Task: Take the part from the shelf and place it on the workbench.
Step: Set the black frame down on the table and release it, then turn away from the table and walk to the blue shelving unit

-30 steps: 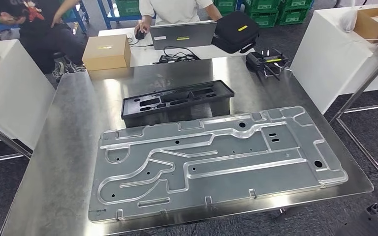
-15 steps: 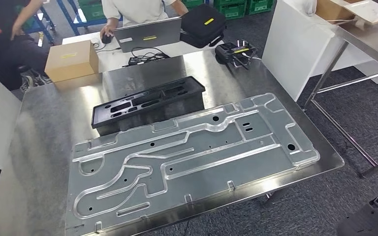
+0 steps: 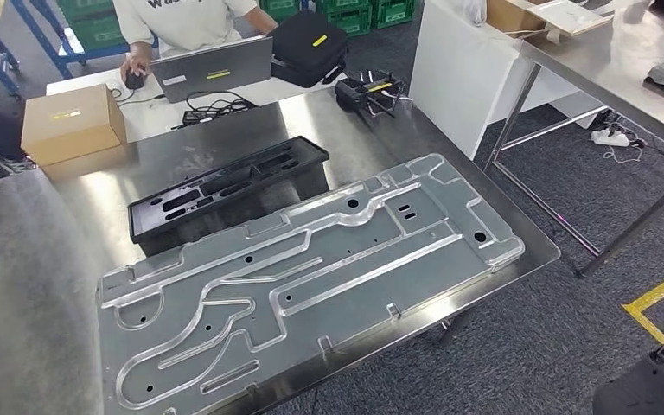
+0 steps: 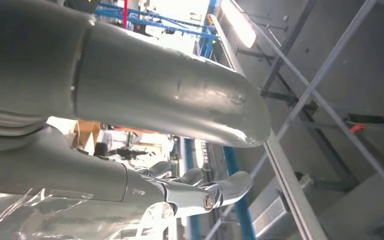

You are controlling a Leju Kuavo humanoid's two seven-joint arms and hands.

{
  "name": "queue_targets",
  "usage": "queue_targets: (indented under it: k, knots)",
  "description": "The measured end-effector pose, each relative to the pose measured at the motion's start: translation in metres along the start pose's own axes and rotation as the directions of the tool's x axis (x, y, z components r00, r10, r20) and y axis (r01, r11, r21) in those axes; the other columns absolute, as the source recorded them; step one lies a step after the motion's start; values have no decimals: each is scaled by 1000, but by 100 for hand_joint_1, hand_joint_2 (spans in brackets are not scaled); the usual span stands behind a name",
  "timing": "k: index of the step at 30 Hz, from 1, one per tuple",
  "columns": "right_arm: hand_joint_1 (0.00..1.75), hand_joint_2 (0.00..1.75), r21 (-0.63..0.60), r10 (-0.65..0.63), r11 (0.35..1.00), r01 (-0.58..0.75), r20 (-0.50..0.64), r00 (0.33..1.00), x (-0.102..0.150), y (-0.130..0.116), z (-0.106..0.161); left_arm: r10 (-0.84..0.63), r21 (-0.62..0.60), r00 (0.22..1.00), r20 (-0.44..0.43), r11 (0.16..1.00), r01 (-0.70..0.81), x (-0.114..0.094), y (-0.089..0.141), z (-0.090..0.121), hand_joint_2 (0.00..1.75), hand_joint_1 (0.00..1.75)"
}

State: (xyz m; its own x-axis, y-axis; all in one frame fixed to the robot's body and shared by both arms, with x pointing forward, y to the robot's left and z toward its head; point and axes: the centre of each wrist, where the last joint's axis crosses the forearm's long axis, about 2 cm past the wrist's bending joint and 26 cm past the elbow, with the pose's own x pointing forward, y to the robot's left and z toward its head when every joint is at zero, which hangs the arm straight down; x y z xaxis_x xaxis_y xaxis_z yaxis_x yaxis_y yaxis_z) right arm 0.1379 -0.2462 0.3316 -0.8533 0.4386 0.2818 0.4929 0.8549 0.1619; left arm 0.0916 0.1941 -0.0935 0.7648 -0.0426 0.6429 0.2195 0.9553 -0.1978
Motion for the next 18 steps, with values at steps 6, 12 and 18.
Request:
queue_targets:
  k: [6,12,18]
  knots:
    - [0,0,11,1,1000,-1,1,1000,0,0,0,12,36,1000,-3,999,-12,-3,1,2,0,0]
    - [0,0,14,-4,1000,4,3,1000,1,1,0,13,31,1000,-2,999,-13,-3,0,1,0,0]
    - [0,0,16,-9,1000,9,8,1000,1,2,-2,23,18,1000,-4,1000,-23,-4,-2,2,0,0]
